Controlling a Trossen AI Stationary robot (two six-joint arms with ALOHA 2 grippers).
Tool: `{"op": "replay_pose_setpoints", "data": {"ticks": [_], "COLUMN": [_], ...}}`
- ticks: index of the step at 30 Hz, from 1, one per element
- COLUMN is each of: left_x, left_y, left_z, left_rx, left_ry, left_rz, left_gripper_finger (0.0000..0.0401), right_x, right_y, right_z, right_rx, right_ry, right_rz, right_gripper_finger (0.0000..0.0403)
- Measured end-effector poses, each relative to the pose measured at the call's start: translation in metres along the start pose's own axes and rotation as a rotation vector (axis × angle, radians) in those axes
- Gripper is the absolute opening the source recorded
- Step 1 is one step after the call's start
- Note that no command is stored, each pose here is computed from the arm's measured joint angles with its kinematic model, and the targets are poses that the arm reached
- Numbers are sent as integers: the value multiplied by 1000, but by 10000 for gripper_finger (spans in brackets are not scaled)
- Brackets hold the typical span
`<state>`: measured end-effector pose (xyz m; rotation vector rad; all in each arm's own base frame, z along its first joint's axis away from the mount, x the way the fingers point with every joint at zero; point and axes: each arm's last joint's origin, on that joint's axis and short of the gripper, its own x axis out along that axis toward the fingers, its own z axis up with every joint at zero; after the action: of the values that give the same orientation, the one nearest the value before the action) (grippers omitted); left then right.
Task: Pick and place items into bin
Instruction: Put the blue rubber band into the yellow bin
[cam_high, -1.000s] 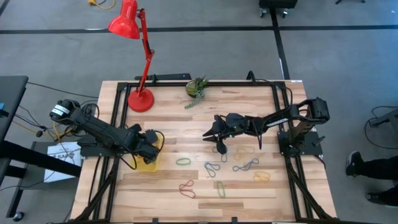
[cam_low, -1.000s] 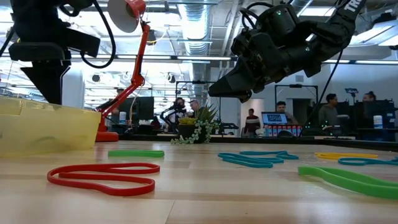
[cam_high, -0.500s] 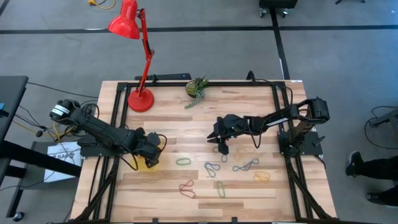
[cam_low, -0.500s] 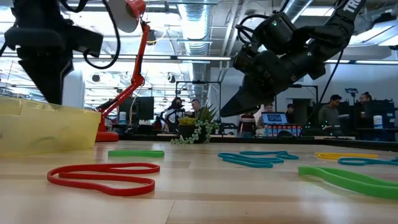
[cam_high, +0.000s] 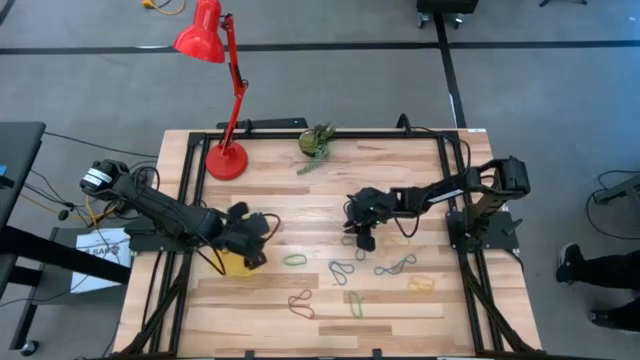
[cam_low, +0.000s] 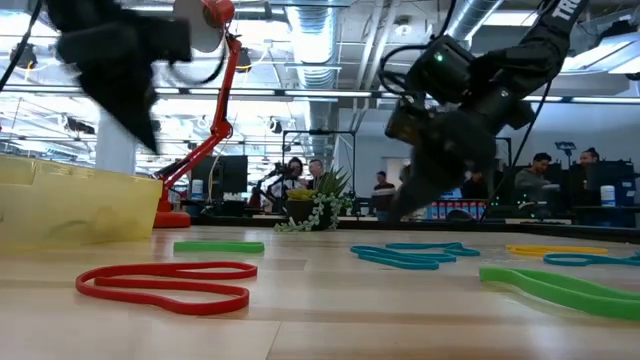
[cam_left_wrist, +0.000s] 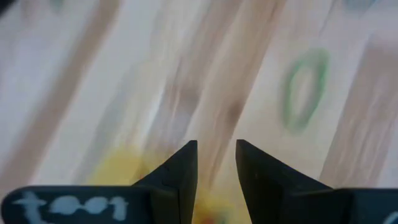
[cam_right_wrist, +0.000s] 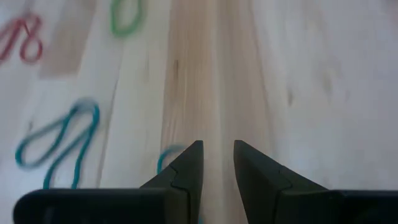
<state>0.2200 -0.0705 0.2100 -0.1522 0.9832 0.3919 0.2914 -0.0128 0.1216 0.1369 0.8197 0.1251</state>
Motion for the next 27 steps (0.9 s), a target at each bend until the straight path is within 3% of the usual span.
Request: {"op": "replay_pose_setpoints", "data": {"ticks": [6,10,17,21,27], "left_x": [-6,-10,-11,-11,-11], "left_y": [-14,-16,-16,-15,-15], "left_z": [30,40,42,42,42], "left_rx": [93,128,110,109,109], "left_ry": [-357,-476,-507,-507,-507], "left_rz": [-11,35,76,76,77], "left_gripper_finger": [100,100,100,100,100], "right_x": [3,4,7,15,18], "right_y": [16,28,38,36,35], "right_z": [-8,-8,-10,-15,-14], "right_rx": [-34,-120,-141,-148,-148], "right_ry": [77,73,80,96,83], "right_rz": [39,68,78,4,-3], "right_gripper_finger": [83,83,83,83,83]}}
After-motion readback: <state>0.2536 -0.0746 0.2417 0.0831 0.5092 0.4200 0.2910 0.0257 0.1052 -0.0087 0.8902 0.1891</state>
